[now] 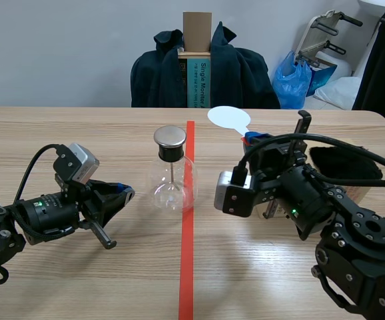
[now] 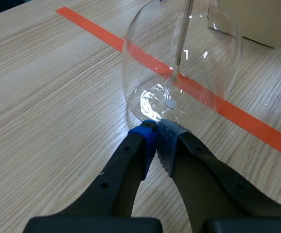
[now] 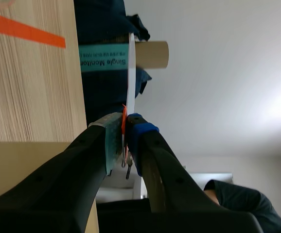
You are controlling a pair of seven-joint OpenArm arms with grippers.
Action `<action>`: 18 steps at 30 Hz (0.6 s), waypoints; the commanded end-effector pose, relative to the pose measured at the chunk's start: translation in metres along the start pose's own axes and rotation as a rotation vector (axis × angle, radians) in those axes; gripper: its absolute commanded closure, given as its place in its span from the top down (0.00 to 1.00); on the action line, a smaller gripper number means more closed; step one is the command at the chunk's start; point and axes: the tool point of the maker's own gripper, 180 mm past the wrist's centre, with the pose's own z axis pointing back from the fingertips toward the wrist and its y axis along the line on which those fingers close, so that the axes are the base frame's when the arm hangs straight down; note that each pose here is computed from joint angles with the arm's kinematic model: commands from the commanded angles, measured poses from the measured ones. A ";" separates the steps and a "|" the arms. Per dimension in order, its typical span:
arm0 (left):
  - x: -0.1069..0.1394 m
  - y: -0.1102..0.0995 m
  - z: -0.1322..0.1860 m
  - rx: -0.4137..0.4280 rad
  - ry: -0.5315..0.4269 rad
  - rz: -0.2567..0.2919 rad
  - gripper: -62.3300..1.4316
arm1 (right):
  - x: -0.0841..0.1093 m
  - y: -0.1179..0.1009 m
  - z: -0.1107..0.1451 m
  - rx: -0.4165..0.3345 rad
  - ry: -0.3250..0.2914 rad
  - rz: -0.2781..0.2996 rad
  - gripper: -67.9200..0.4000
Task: Do the electroscope experiment.
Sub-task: 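Move the plate toward and away from the electroscope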
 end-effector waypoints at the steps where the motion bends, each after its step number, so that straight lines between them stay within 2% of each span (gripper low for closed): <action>1: 0.019 0.003 -0.004 0.006 -0.062 -0.007 0.07 | -0.009 -0.009 -0.004 -0.027 0.031 0.008 0.02; 4: 0.019 0.003 -0.004 0.006 -0.062 -0.007 0.07 | -0.012 -0.009 -0.003 -0.027 0.051 0.008 0.02; 7: 0.019 0.003 -0.004 0.006 -0.062 -0.007 0.07 | -0.007 -0.009 -0.004 -0.027 0.020 0.009 0.02; 18: 0.019 0.003 -0.004 0.006 -0.062 -0.007 0.07 | 0.046 -0.007 0.003 -0.019 -0.277 0.033 0.02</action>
